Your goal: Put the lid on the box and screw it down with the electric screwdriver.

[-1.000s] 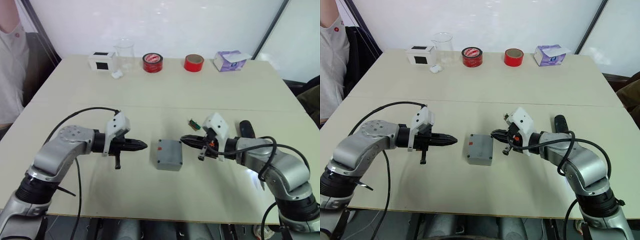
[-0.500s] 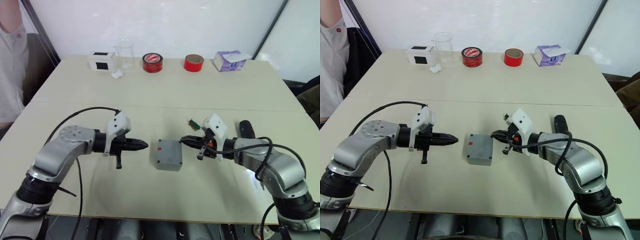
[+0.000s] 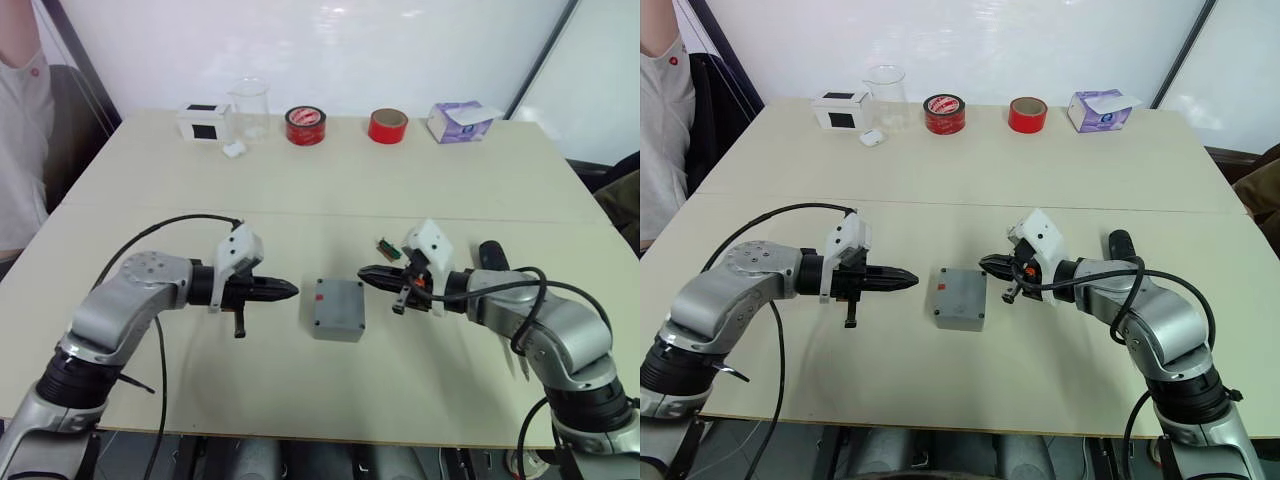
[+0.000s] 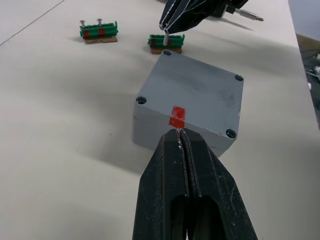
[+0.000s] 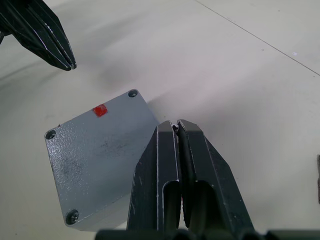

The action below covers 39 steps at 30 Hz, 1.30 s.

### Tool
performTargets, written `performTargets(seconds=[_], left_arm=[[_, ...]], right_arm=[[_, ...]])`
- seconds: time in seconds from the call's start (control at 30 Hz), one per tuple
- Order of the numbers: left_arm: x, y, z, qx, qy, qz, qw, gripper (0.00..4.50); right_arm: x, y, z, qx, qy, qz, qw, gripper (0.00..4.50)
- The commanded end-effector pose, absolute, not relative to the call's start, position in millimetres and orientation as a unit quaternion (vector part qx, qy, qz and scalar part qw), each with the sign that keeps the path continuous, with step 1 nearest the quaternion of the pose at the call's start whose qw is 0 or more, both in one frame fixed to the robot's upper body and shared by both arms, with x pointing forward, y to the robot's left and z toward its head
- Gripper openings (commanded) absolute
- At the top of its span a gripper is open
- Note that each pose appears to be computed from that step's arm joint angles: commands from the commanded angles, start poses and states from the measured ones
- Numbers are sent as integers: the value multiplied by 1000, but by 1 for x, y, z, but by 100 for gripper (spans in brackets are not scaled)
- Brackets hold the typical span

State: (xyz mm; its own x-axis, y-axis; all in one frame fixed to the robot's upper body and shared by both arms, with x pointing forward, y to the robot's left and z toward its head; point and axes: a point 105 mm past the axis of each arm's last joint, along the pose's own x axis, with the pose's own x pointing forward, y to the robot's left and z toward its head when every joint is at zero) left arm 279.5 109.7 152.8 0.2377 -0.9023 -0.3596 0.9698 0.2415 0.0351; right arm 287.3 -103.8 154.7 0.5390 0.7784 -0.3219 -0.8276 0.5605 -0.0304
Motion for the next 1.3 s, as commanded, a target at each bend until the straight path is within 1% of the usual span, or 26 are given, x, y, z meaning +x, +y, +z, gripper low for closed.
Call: performTargets(seconds=[0.03, 0.93, 1.0, 1.03, 1.2, 1.3], left_arm=[[279, 107, 164, 136, 111, -607, 775, 0], [280, 107, 163, 139, 111, -604, 777, 0], [280, 107, 163, 138, 110, -603, 778, 0], [280, 107, 163, 138, 110, -604, 778, 0], [281, 106, 164, 138, 108, -605, 777, 0], [281, 104, 168, 133, 100, -609, 775, 0]], right_arm=[[283, -100, 164, -89, 116, 468, 871, 5], [288, -106, 141, -97, 144, 455, 873, 5], [287, -106, 141, -98, 145, 455, 873, 58], [287, -107, 141, -99, 145, 455, 873, 76], [288, -111, 145, -105, 142, 451, 875, 295], [288, -117, 159, -103, 130, 448, 879, 295]])
